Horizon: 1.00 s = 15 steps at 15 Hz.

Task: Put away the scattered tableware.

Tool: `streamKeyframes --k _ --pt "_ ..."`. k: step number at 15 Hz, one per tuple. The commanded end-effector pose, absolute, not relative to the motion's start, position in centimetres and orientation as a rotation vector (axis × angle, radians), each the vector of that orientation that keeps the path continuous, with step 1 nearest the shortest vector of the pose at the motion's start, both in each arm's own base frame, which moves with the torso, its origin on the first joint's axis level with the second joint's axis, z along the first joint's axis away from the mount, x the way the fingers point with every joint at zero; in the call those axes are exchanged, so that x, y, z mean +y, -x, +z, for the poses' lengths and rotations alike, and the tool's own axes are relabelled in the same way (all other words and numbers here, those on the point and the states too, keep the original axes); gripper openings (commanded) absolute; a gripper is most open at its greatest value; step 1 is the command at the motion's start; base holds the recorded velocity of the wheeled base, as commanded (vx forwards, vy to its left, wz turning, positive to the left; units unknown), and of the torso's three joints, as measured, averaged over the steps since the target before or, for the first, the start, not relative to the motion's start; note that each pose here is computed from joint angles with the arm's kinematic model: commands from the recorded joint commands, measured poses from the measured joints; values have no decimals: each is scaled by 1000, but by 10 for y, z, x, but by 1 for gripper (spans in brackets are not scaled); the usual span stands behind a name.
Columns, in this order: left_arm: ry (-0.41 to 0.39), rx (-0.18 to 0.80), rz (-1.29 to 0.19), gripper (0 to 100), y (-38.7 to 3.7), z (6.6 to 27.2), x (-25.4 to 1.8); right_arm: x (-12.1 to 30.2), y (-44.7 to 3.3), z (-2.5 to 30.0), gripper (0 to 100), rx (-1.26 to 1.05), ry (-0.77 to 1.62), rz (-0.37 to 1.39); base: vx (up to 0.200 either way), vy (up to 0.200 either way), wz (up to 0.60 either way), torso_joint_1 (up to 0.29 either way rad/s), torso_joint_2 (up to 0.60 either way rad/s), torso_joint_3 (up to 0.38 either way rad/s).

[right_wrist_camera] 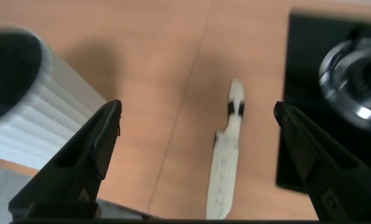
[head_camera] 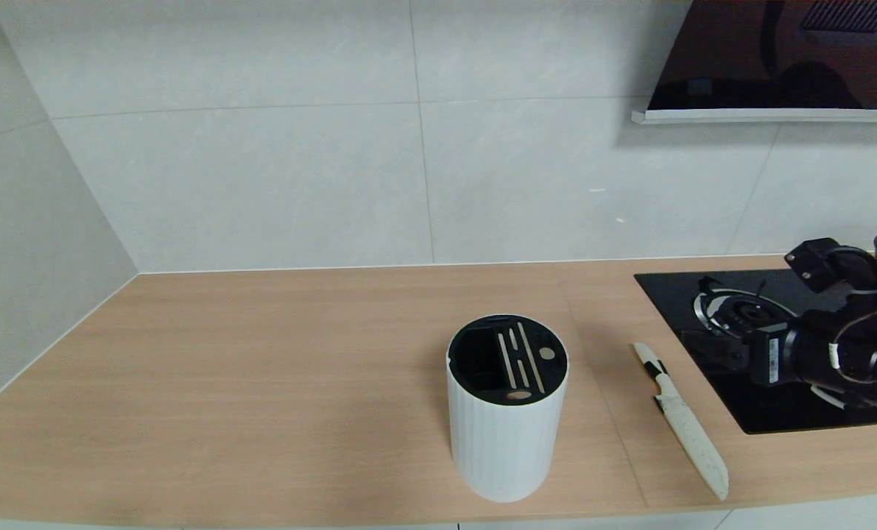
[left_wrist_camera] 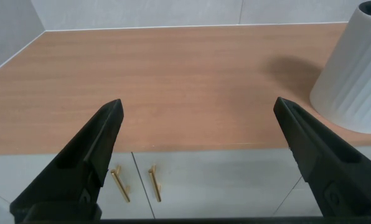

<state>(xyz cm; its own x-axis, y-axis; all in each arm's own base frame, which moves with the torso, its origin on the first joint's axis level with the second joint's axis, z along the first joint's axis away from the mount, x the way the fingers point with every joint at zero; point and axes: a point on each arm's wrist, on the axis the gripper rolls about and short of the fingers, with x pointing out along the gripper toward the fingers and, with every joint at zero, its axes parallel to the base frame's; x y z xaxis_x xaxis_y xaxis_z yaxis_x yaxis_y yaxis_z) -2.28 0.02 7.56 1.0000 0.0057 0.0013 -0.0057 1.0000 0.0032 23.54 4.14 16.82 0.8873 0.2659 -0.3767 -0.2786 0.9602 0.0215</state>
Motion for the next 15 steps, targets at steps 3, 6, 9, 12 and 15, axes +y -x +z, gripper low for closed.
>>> streamKeyframes --k 3,6,9,12,15 --pt "-3 -2 6 100 23 76 0 43 -259 131 100 501 44 244 0 0 0 0 0 0" --pt "-2 -2 6 100 23 76 0 44 -268 114 100 560 64 188 0 0 0 0 0 0" --pt "-2 -2 6 100 23 76 0 43 -277 97 100 602 64 180 0 0 0 0 0 0" --pt "-2 -2 6 100 23 76 0 42 -290 68 100 668 67 161 0 0 0 0 0 0" --pt "-2 -2 6 100 23 76 0 42 -301 42 100 694 71 131 0 0 0 0 0 0"
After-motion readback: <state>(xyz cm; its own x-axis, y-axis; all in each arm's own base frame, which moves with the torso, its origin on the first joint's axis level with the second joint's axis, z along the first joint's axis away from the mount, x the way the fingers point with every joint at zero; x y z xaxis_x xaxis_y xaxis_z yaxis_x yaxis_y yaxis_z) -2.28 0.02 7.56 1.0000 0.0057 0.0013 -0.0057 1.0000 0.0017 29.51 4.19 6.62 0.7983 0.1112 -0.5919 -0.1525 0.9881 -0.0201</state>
